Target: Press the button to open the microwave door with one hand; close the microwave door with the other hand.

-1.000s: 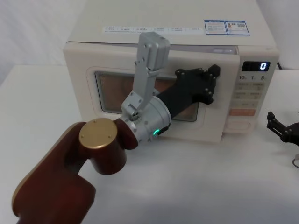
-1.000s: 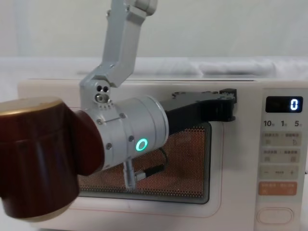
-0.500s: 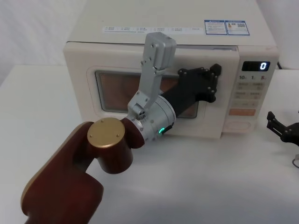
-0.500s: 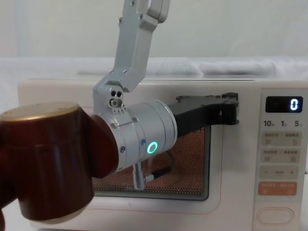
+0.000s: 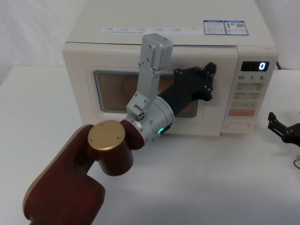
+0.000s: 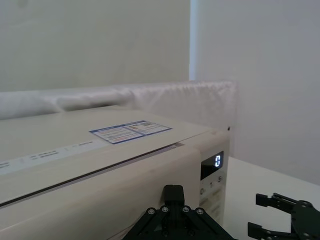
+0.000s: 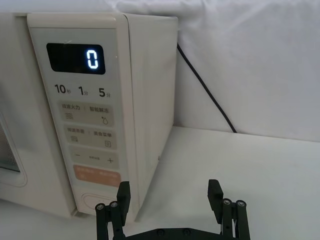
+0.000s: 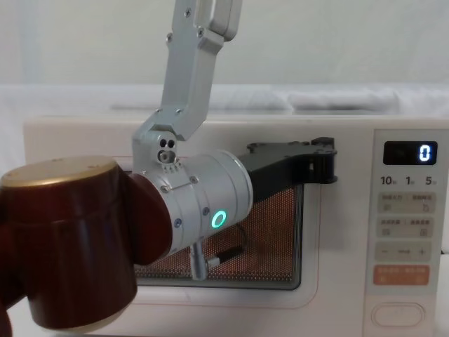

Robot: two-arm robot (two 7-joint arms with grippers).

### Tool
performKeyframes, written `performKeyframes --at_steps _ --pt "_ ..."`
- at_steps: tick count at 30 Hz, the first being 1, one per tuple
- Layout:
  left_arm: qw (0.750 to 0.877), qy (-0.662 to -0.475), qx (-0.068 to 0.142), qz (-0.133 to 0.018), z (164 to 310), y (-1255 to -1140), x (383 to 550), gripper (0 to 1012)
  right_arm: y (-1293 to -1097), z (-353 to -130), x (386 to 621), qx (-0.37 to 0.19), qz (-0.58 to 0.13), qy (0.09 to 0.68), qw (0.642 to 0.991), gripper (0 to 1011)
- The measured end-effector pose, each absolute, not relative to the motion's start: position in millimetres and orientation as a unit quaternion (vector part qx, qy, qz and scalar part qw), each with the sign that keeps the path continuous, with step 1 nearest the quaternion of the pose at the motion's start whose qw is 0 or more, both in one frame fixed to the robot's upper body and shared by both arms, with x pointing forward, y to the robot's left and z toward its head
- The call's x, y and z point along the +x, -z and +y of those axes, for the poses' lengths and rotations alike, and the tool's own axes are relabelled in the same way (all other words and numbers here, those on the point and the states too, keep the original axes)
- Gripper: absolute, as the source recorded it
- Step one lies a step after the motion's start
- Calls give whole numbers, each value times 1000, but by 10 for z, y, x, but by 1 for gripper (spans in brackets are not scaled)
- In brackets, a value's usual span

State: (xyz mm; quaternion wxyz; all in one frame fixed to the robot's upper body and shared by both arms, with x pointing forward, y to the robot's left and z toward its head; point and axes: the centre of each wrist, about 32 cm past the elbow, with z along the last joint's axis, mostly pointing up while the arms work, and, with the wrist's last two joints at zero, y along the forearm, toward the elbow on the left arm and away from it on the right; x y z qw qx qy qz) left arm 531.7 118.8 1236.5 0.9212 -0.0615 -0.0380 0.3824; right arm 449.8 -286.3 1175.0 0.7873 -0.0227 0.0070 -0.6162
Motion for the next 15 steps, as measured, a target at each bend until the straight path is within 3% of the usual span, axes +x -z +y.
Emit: performKeyframes --at_steps 15 --pt "917 -392 -65 -29 1165 -12355 5341 0 -11750 -2863 4498 -23 7 616 787 1002"
